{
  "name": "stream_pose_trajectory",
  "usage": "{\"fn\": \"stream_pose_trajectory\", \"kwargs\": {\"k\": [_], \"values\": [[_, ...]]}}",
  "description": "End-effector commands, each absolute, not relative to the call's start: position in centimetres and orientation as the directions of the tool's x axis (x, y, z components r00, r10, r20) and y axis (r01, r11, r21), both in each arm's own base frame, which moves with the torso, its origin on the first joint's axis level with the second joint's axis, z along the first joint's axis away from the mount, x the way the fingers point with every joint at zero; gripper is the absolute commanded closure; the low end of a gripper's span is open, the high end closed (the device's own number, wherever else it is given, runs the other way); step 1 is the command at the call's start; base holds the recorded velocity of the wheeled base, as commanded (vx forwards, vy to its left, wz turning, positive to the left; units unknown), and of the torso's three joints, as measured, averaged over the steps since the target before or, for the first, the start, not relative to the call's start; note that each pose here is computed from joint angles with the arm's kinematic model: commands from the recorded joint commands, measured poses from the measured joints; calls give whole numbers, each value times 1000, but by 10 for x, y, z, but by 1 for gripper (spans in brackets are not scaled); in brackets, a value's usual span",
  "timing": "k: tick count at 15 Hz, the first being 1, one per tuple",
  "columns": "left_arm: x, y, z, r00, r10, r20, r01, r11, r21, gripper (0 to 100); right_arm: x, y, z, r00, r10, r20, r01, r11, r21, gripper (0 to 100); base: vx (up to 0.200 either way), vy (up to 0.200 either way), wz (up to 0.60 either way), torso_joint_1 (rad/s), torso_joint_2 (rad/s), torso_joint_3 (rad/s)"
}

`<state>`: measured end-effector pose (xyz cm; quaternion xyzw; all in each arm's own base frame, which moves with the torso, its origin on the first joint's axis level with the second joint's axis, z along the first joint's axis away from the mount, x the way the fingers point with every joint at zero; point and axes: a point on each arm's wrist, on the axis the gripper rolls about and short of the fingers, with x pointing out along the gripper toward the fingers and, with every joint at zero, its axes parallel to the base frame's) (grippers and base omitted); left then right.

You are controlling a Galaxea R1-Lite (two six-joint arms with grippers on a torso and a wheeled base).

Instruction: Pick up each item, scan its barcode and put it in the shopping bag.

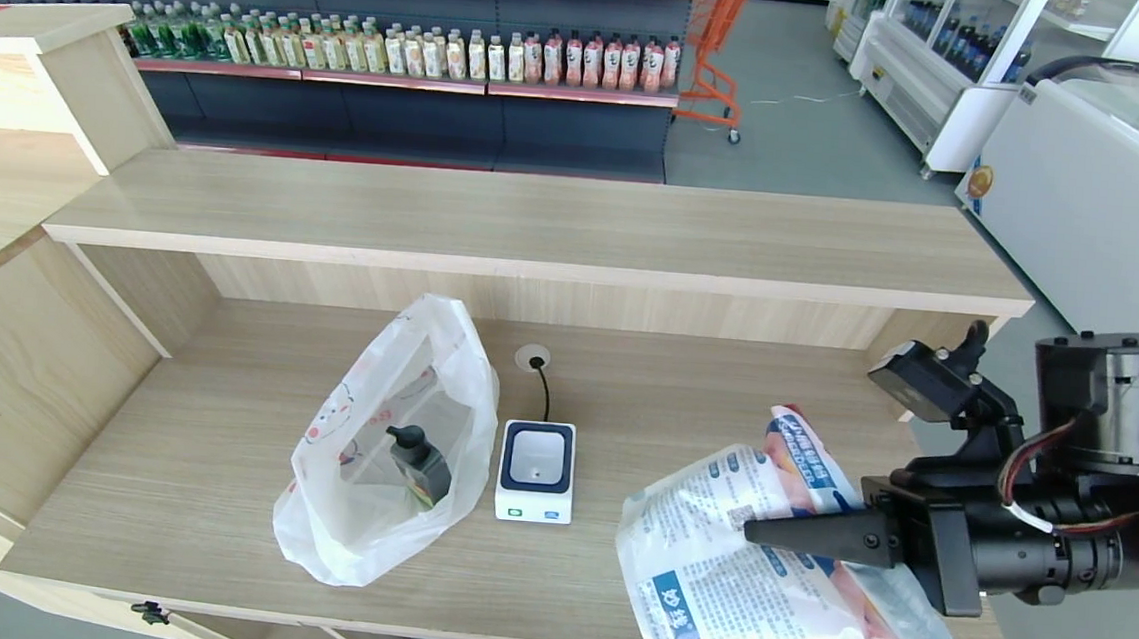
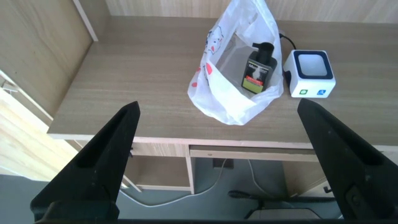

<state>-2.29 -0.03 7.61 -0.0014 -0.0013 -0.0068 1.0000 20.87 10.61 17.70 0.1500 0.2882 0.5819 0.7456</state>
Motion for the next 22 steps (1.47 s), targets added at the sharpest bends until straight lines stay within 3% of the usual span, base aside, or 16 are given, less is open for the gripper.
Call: {"fn": "stream_pose_trajectory", "kwargs": {"k": [1, 5, 6, 8, 9, 10, 14, 22], "values": [[-23, 0, 76, 1000, -14, 3, 14, 1000, -3, 0, 206, 106, 178, 156, 955, -252, -785, 275, 555, 100, 0, 0, 0, 0, 0, 0], [-23, 0, 76, 1000, -14, 3, 14, 1000, -3, 0, 208, 106, 179, 205, 942, -266, -823, 313, 475, 100, 0, 0, 0, 0, 0, 0], [-23, 0, 76, 1000, -14, 3, 14, 1000, -3, 0, 213, 103, 178, 343, 889, -304, -871, 422, 251, 100, 0, 0, 0, 0, 0, 0], [-23, 0, 76, 1000, -14, 3, 14, 1000, -3, 0, 222, 85, 173, 595, 709, -379, -793, 595, -132, 100, 0, 0, 0, 0, 0, 0], [-23, 0, 76, 1000, -14, 3, 14, 1000, -3, 0, 225, 71, 169, 651, 646, -398, -756, 600, -263, 100, 0, 0, 0, 0, 0, 0], [-23, 0, 76, 1000, -14, 3, 14, 1000, -3, 0, 226, 70, 168, 654, 642, -400, -754, 598, -273, 100, 0, 0, 0, 0, 0, 0], [-23, 0, 76, 1000, -14, 3, 14, 1000, -3, 0, 236, 44, 155, 762, 555, -332, -632, 529, -566, 100, 0, 0, 0, 0, 0, 0], [-23, 0, 76, 1000, -14, 3, 14, 1000, 0, 0, 238, 51, 148, 746, 585, -318, -641, 500, -583, 100, 0, 0, 0, 0, 0, 0]]}}
